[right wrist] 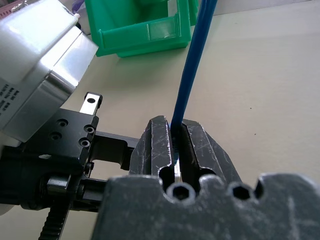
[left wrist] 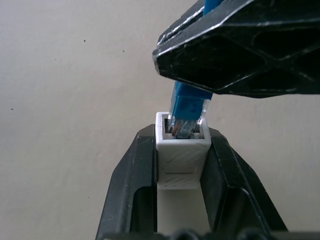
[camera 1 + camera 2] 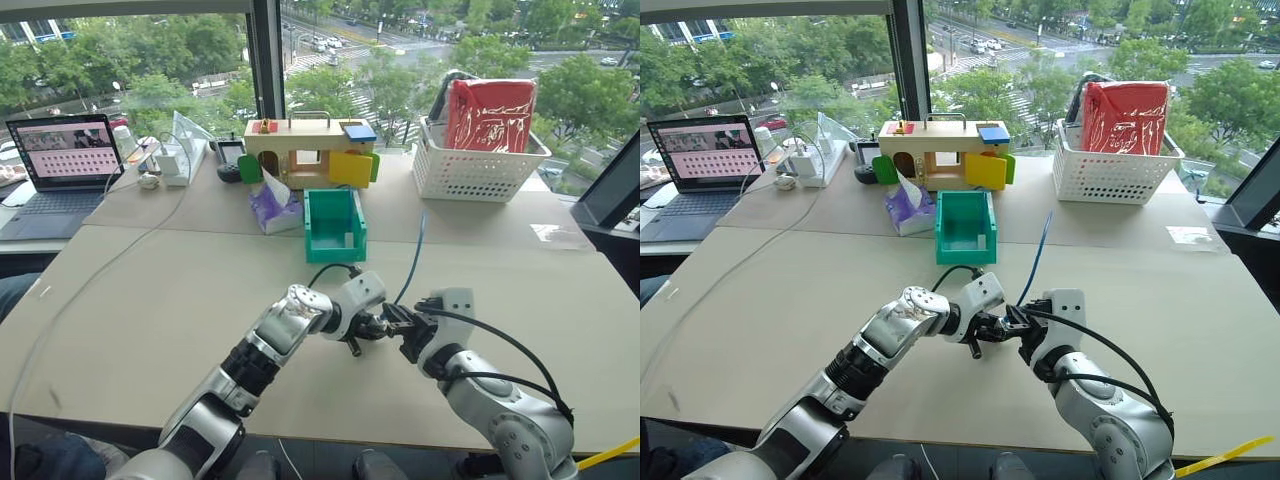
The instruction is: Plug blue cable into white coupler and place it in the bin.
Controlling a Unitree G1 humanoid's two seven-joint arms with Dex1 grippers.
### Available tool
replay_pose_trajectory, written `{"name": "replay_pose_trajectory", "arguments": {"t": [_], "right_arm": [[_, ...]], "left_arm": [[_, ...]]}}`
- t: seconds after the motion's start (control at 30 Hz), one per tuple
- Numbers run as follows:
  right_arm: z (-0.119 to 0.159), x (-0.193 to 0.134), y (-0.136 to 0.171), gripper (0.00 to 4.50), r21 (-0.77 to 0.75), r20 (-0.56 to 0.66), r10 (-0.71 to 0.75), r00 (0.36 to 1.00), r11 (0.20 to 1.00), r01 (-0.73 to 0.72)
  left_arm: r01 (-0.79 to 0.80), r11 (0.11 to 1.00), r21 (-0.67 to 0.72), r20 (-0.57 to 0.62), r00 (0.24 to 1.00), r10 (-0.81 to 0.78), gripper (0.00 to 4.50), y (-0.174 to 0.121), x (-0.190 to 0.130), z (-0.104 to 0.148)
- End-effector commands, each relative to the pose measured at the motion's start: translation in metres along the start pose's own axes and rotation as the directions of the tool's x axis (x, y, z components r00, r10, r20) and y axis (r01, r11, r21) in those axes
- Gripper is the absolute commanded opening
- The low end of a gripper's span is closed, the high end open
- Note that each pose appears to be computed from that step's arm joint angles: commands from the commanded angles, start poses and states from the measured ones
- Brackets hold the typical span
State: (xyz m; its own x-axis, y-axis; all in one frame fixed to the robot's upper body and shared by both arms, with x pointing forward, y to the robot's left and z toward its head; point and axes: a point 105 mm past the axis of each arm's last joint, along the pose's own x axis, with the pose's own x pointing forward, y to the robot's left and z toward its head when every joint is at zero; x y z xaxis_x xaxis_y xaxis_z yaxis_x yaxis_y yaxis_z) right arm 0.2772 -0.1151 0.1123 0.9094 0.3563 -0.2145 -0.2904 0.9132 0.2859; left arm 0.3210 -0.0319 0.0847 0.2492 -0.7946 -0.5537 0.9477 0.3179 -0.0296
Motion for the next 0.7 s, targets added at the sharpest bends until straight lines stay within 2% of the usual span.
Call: {"name": "replay_pose_trajectory", "arguments": {"t": [0.03, 0.13, 0.23, 0.37, 0.53, 0.7], "right_arm": [[-0.033, -0.003, 0.019, 0.00, 0.093, -0.142, 0.100, 0.985, 0.992, -0.088], [-0.048, -0.006, 0.018, 0.00, 0.199, -0.189, 0.121, 0.974, 0.977, -0.082], [-0.057, -0.008, 0.017, 0.00, 0.235, -0.231, 0.136, 0.964, 0.969, -0.080], [-0.067, -0.007, 0.009, 0.00, 0.201, -0.279, 0.136, 0.951, 0.976, -0.081], [-0.084, -0.006, 0.015, 0.00, 0.184, -0.342, 0.171, 0.924, 0.976, -0.112], [-0.099, -0.002, 0.004, 0.00, 0.111, -0.401, 0.141, 0.905, 0.988, -0.105]], "left_arm": [[-0.057, 0.998, -0.035, -0.017, 0.998, 0.057, 0.68, 0.010, 0.002, -0.002], [-0.042, 0.998, -0.044, -0.012, 0.999, 0.041, 0.68, 0.003, 0.004, -0.002], [-0.024, 0.998, -0.065, -0.008, 1.000, 0.023, 0.68, -0.004, 0.004, -0.005], [-0.031, 0.994, -0.108, 0.012, 0.999, 0.033, 0.68, -0.003, 0.000, -0.005], [-0.052, 0.992, -0.114, 0.012, 0.998, 0.054, 0.68, 0.000, -0.004, -0.005], [-0.054, 0.992, -0.116, 0.010, 0.998, 0.055, 0.68, -0.003, -0.006, -0.007]]}}
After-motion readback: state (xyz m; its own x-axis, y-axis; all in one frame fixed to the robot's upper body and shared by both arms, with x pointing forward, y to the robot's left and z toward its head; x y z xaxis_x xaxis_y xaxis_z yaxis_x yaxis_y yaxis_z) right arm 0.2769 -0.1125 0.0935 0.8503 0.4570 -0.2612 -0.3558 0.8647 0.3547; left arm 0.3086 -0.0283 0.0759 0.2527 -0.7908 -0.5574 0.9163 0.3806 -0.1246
